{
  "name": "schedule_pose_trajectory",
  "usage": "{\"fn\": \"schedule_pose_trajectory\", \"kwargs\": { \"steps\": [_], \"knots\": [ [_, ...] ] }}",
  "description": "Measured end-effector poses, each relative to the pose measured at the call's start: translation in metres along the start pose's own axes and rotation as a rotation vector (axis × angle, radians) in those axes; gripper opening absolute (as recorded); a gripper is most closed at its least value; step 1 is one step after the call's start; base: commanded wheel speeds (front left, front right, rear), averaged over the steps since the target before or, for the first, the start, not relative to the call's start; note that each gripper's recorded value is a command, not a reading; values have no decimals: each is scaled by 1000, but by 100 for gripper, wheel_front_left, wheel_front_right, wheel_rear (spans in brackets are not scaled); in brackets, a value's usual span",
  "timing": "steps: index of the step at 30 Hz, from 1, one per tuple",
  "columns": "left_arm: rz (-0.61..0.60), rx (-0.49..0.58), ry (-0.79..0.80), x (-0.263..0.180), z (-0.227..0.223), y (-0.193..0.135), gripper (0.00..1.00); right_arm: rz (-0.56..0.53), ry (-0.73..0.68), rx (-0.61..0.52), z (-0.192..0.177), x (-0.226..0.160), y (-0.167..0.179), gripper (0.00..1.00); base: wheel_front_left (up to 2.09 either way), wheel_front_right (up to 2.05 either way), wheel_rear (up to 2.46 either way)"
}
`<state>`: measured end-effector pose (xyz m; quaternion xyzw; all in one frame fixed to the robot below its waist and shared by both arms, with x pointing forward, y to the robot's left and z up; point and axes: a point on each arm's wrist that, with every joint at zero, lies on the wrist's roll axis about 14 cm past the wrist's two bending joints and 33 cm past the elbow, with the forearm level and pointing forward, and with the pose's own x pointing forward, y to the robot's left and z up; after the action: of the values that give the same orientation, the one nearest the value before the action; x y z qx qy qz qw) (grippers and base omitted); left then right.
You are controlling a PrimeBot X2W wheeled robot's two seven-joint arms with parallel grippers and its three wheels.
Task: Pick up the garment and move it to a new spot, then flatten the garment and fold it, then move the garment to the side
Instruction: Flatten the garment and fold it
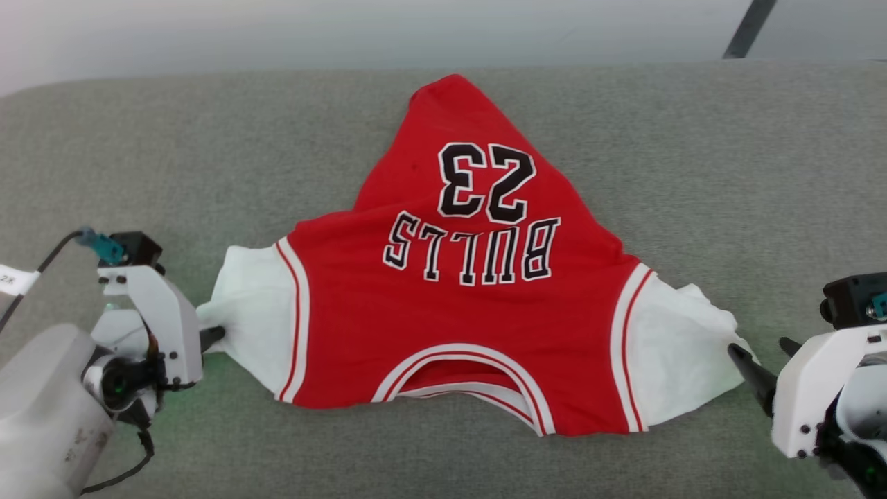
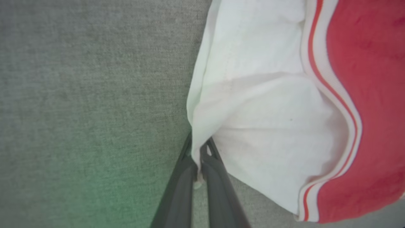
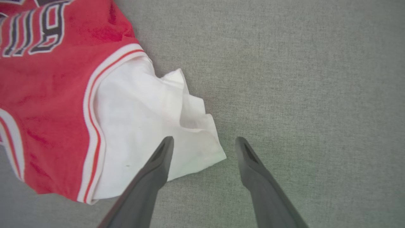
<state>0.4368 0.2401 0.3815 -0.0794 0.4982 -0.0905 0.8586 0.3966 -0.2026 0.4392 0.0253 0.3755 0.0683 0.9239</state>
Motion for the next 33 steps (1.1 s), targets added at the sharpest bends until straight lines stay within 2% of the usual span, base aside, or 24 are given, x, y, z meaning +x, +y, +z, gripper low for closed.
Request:
{"fn": "schedule_pose_trajectory", "kwargs": {
  "steps": [12, 13, 14, 19, 24, 29, 33],
  "knots": [
    [-7, -15, -10, 2, -1, 2, 0, 16, 195, 66, -30, 35, -6, 100, 0, 0, 0],
    [-9, -15, -10, 2, -1, 2, 0, 19, 210, 62, -32, 36, -5, 79, 0, 0, 0],
    [-10, -15, -10, 2, -1, 2, 0, 22, 221, 58, -33, 38, -5, 0, 0, 0, 0],
    [-11, -20, -10, 1, 0, 2, 0, 50, 262, 69, -36, 40, -1, 0, 0, 0, 0],
    [-11, -17, 12, -5, 1, 0, 0, 95, 256, 93, -23, 38, 7, 0, 0, 0, 0],
    [-5, 26, 30, -21, 8, -7, 0, 142, 151, 89, 23, 29, 18, 0, 0, 0, 0],
    [-2, 75, -44, -48, 40, -17, 0, 200, 55, 74, 65, 14, 35, 0, 0, 0, 0]
  ]
}}
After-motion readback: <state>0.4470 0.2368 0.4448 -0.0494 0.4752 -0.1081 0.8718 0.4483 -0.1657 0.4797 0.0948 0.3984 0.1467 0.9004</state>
